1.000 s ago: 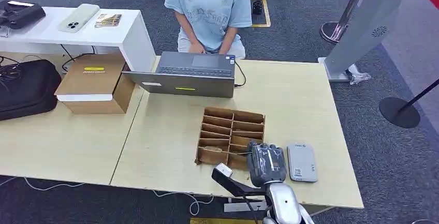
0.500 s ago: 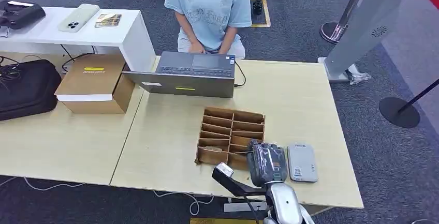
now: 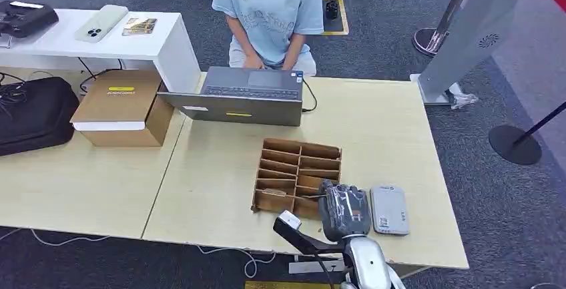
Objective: Pass the card to the sensor for recognition and then transmit it.
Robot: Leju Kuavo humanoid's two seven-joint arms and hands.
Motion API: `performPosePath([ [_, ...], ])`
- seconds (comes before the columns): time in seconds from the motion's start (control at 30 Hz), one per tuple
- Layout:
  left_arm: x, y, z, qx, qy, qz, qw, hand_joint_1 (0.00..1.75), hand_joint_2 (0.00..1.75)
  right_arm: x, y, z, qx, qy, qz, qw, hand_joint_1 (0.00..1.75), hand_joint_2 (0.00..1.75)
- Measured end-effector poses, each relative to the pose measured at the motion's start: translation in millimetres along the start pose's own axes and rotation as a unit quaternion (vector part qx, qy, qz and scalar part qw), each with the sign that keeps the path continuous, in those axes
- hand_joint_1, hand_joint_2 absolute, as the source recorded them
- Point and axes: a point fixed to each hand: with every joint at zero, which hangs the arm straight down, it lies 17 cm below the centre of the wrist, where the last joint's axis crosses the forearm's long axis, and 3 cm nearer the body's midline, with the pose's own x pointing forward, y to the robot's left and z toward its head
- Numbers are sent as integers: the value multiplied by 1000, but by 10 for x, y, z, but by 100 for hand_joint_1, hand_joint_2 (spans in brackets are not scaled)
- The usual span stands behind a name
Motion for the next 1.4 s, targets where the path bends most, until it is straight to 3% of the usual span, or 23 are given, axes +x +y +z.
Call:
performPosePath([
  [1.4, -7, -20, 4, -2, 3, 0, 1000, 0, 0, 67, -224, 59, -27, -9, -8, 1000, 175, 175],
])
